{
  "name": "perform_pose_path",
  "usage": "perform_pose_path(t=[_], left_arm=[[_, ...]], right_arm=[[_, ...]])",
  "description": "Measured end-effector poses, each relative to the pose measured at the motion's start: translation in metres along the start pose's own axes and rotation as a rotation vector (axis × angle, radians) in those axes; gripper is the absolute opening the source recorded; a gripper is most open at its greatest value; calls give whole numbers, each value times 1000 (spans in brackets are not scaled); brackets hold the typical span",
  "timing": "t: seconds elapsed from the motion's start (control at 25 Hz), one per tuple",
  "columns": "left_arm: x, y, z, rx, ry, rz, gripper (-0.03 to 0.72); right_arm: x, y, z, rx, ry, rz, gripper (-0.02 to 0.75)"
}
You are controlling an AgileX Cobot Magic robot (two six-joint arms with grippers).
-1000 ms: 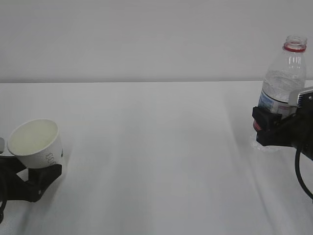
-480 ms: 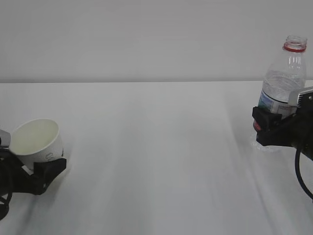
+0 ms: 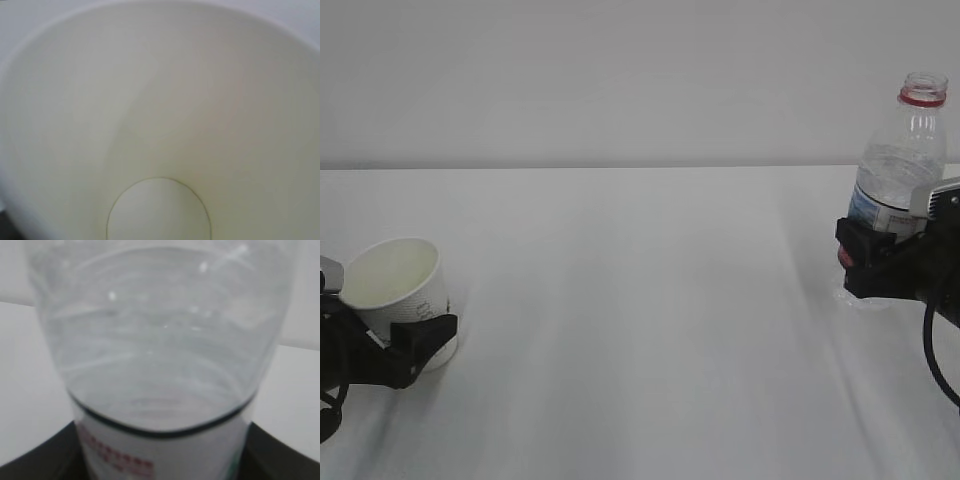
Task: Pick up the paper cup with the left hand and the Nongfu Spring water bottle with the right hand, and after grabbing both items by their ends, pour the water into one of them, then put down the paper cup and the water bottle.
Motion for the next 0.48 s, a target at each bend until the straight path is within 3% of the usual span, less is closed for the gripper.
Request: perform_pose_path(t=[0.16,0.48], left_arm=[[0,0,0,0,-2,0,599],[0,-1,0,-2,-2,4,586]], right_arm=[[0,0,0,0,0,0,440],[0,0,0,0,0,0,440]])
Point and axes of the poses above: a point on each arm's last joint axis where the gripper is mounted, x pointing back along that axis away from the gripper, y along the wrist's bending axis when the last joint is at zero, z = x × y, the point moved 5 cm from there along -x, pointing out along that axis toward the gripper, and after that the axes turned 4 degrees about x, right-handed, at the moved point
